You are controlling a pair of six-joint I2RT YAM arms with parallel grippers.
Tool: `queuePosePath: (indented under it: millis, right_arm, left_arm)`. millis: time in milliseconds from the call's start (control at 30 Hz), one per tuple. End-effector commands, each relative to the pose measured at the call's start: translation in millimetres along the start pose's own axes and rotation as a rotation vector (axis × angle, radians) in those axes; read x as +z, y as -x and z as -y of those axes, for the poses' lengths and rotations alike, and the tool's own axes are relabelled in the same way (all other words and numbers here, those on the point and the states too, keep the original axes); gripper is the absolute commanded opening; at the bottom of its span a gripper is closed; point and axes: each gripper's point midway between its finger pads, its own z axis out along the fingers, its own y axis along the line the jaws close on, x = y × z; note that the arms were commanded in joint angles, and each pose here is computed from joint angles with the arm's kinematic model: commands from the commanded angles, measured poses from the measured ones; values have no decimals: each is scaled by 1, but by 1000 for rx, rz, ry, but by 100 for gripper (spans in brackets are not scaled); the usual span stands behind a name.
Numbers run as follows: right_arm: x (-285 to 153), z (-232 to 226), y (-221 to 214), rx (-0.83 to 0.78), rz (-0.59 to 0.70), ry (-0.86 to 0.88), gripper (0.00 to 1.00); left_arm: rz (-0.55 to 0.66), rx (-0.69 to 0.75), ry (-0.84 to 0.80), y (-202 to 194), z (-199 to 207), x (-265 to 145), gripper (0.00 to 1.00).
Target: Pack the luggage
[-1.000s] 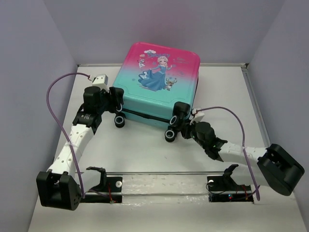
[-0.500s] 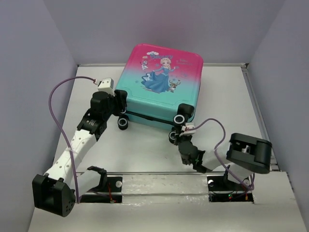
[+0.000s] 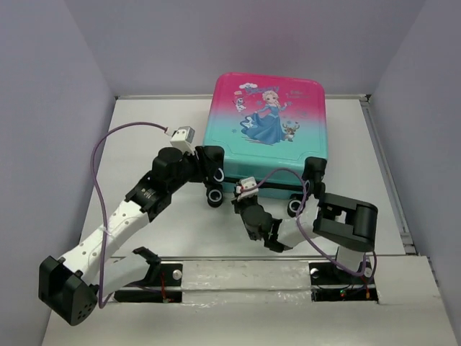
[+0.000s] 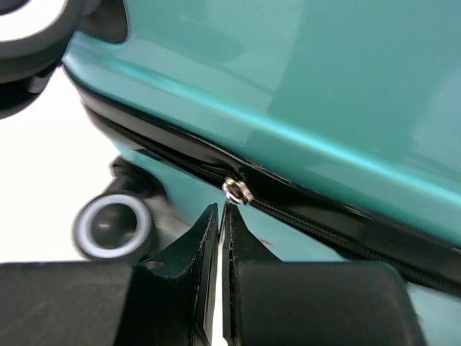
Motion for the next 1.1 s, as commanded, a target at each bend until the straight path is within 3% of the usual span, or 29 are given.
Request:
queuePosePath:
  millis: [0, 33, 133, 467, 600, 733, 767, 800, 833, 933, 1067]
  right_arm:
    - [-45, -167, 71, 301, 28, 798, 7]
    - [-59, -191, 85, 334, 25, 933, 7]
    - [-82, -216, 87, 422, -2, 1116, 7]
    - [-148, -224, 37, 340, -280, 1427, 7]
    - [-156, -215, 31, 279, -342, 1432, 7]
    - [-152, -187, 50, 243, -355, 1303, 8]
    - [-144, -176, 44, 249, -424, 1193, 41]
    - [-142, -166, 69, 279, -403, 1145, 57]
    - [-144, -151, 54, 259, -512, 1063, 76]
    - [-143, -128, 98, 261, -473, 986, 89]
    - [-143, -103, 153, 245, -373, 935, 93]
  left_arm:
    - [58, -39, -462, 28, 111, -34, 6]
    - [73, -43, -483, 33, 117, -41, 6]
    - [105, -47, -518, 44, 127, -59, 6]
    - [141, -55, -488, 47, 118, -81, 6]
    - [146, -87, -492, 39, 113, -83, 6]
    - [137, -86, -448, 28, 100, -74, 6]
    - [137, -82, -428, 27, 96, -72, 6]
    - [145, -78, -403, 27, 92, -69, 6]
    - [158, -72, -369, 29, 85, -67, 6]
    - [183, -64, -324, 32, 78, -63, 6]
    - [195, -45, -284, 34, 71, -60, 6]
